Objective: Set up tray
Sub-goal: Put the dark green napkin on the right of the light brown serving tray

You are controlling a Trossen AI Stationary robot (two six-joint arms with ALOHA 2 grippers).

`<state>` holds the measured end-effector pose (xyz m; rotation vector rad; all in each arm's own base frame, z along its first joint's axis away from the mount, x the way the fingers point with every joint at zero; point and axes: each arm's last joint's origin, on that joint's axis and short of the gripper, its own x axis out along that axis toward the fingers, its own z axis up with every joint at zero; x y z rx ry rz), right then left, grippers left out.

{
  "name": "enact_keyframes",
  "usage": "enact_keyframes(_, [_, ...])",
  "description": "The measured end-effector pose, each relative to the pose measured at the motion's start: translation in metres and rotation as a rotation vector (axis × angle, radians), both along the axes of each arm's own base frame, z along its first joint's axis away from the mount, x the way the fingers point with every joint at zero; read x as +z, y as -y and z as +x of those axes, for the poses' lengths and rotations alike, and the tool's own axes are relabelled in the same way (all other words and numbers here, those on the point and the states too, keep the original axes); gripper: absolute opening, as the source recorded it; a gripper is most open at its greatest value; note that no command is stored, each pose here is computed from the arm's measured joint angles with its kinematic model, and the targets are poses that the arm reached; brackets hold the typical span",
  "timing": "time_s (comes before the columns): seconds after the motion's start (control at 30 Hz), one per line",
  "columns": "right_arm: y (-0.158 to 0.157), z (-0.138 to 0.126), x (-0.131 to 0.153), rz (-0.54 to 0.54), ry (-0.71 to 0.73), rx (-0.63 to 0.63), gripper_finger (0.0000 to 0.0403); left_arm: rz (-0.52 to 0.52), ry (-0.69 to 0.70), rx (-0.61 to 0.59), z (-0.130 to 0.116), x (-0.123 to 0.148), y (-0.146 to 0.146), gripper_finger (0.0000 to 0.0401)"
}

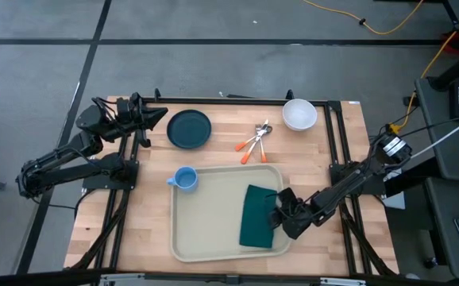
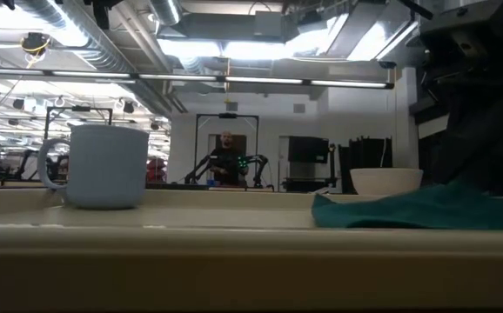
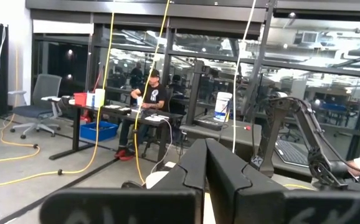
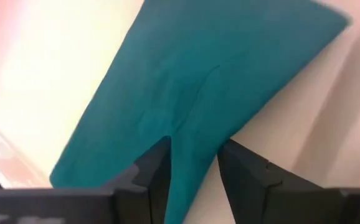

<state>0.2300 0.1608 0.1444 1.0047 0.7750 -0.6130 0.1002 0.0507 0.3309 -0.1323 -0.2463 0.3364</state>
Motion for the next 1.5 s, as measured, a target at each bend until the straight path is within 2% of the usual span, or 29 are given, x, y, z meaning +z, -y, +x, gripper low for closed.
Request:
enact_keyframes(0.33, [0.016,0.001,0.015,-0.046,0.027,-0.041,0.0135,0.003,-0.001,-0.012,0.000,0.000,0.000,0.0003])
enact_keyframes(0.6, [0.023,-0.003,0.029,-0.062,0.042,-0.015,0.0135,0.004,0.001,-0.013,0.000,0.000,0.000,0.0005])
enact_keyframes(0.7, [0.021,0.000,0.031,-0.033,0.071,-0.011,0.0136,0.005,0.002,-0.013,0.000,0.000,0.000,0.0004])
enact_keyframes(0.8, [0.016,0.010,0.035,0.063,0.122,0.078,0.0136,0.005,0.002,-0.013,0.000,0.000,0.000,0.0001])
enact_keyframes(0.87, [0.014,0.014,0.036,0.088,0.139,0.133,0.0134,0.008,0.001,-0.011,0.000,0.000,0.000,0.0001])
enact_keyframes(0.97, [0.018,0.017,0.036,0.050,0.155,0.131,0.0110,0.012,0.000,-0.010,0.000,0.000,0.000,0.0004])
enact_keyframes(1.1, [0.023,0.024,0.046,-0.013,0.224,0.161,0.0023,0.015,0.007,-0.011,0.000,0.001,0.001,0.0004])
enact_keyframes(1.13, [0.022,0.026,0.050,-0.034,0.231,0.190,0.0013,0.015,0.006,-0.011,0.000,0.001,0.001,0.0003])
enact_keyframes(1.23, [0.024,0.037,0.065,-0.062,0.247,0.265,0.0007,0.015,0.006,-0.011,0.000,0.001,0.001,0.0001])
enact_keyframes(1.37, [0.038,0.039,0.060,-0.085,0.061,0.344,0.0004,0.015,0.008,-0.006,0.000,0.001,0.000,0.0004])
enact_keyframes(1.5, [0.053,0.041,0.058,-0.073,-0.018,0.403,0.0003,0.015,0.008,-0.005,0.000,0.001,0.000,0.0004])
